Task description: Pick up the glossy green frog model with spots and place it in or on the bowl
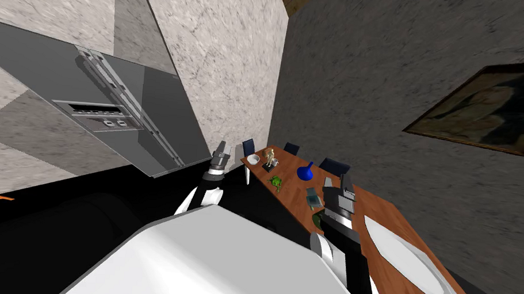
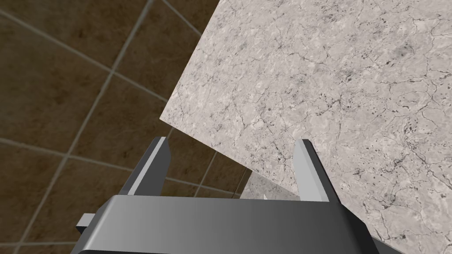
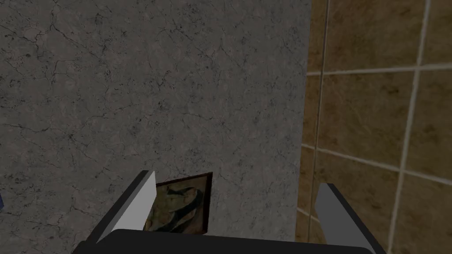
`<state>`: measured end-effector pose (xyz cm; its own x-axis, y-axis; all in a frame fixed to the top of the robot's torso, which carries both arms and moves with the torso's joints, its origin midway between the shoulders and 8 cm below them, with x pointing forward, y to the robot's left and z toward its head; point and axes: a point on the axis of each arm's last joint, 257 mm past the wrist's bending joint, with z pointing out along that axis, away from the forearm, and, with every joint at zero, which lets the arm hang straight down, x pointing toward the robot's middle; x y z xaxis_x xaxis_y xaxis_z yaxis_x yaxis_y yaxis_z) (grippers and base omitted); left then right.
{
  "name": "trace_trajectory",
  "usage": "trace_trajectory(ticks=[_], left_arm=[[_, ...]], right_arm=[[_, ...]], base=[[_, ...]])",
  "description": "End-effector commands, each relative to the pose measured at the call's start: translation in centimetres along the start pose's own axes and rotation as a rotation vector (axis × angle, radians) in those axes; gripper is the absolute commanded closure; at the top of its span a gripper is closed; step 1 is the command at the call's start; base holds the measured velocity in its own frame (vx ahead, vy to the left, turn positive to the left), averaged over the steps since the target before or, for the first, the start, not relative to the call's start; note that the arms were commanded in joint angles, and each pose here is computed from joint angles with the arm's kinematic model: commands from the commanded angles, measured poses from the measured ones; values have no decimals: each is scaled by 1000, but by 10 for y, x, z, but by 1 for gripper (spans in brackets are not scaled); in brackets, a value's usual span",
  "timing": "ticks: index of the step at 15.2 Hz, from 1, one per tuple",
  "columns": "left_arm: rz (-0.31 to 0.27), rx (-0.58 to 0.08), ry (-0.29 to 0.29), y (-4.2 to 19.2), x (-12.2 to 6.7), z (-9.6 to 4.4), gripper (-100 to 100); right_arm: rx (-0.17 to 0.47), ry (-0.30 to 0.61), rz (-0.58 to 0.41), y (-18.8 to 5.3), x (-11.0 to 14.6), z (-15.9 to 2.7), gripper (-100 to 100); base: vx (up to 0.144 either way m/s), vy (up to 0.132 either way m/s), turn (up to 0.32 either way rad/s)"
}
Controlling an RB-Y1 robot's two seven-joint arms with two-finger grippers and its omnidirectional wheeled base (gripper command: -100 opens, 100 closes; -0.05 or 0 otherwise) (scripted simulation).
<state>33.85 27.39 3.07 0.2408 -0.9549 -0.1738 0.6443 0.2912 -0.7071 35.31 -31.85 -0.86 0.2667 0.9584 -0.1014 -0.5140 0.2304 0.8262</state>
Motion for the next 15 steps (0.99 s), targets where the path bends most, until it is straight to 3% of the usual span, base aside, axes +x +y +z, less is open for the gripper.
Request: trace_trajectory(ticks=[1, 3, 6, 7, 8, 13, 15], left_arm=[[0, 0, 0, 0, 0, 0, 0], [0, 0, 0, 0, 0, 0, 0], [0, 0, 0, 0, 0, 0, 0], [0, 0, 0, 0, 0, 0, 0], [0, 0, 0, 0, 0, 0, 0], [0, 0, 0, 0, 0, 0, 0], [0, 0, 0, 0, 0, 0, 0]], right_arm=[[1, 29, -49, -4, 2, 0, -100], [5, 67, -150, -13, 3, -2, -100], [9, 84, -214, -19, 2, -3, -100], [13, 101, -287, -27, 1, -4, -100], [13, 101, -287, -27, 1, -4, -100], [31, 147, -524, -57, -7, -12, -100], [30, 148, -544, -57, -7, -12, -100]], base=[[0, 0, 0], [9, 15, 26], [12, 18, 13], [14, 19, 20], [15, 18, 19], [18, 24, 25], [16, 22, 11]])
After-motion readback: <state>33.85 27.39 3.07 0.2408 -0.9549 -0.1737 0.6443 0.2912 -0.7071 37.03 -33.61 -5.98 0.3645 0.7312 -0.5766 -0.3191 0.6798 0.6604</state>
